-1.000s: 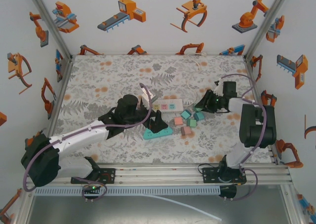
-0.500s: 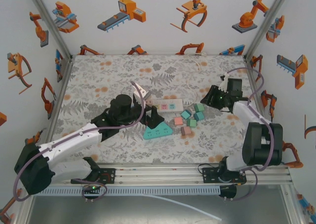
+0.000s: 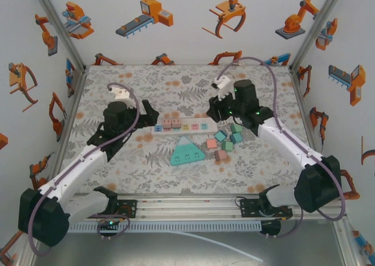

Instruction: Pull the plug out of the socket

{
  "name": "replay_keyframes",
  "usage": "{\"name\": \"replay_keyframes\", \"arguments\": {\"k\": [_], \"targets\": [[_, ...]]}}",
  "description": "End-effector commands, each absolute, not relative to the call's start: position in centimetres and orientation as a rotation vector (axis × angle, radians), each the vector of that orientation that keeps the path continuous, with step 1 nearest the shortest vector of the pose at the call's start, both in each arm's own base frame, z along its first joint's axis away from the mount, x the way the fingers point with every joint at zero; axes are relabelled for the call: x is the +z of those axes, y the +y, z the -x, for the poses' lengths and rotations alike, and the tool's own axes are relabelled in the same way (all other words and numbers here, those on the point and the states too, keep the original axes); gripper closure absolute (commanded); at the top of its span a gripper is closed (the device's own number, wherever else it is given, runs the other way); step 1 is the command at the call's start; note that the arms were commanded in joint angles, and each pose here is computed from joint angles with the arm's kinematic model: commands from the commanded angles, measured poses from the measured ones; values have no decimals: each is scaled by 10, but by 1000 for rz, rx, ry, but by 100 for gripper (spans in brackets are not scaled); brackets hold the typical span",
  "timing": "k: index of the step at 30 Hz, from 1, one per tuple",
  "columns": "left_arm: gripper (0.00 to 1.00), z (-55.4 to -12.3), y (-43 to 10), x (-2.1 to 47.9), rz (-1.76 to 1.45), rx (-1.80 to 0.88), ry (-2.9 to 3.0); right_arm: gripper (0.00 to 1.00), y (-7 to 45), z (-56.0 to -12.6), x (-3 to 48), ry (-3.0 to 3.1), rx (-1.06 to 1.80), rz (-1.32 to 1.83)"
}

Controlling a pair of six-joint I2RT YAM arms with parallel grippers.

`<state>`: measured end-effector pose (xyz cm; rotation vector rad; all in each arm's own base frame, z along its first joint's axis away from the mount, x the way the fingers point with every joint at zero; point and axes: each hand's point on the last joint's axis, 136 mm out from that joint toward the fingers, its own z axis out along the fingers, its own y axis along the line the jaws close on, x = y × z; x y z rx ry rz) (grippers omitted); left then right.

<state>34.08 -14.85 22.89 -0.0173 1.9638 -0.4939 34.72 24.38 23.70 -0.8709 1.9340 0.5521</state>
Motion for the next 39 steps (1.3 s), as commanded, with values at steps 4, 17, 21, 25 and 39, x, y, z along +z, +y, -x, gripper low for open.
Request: {"name": "replay_keyframes", "arguments": {"k": [4,17,21,25,39], "targets": [[14,-367,-110,191,273,-494,2054,50,309,-338,240,1605,502,1367],[35,-395,-128,120,298,-665,2318,48,384,-338,156,1533,604,1820],[35,-397,-138,105,240,-705,2378,50,392,-344,133,1566,635,1839],[36,-396,-146,89,225,-749,2433,55,399,-343,118,1579,691,1851],[44,-376,-155,49,186,-745,2629,73,406,-343,110,1589,743,1850]]}}
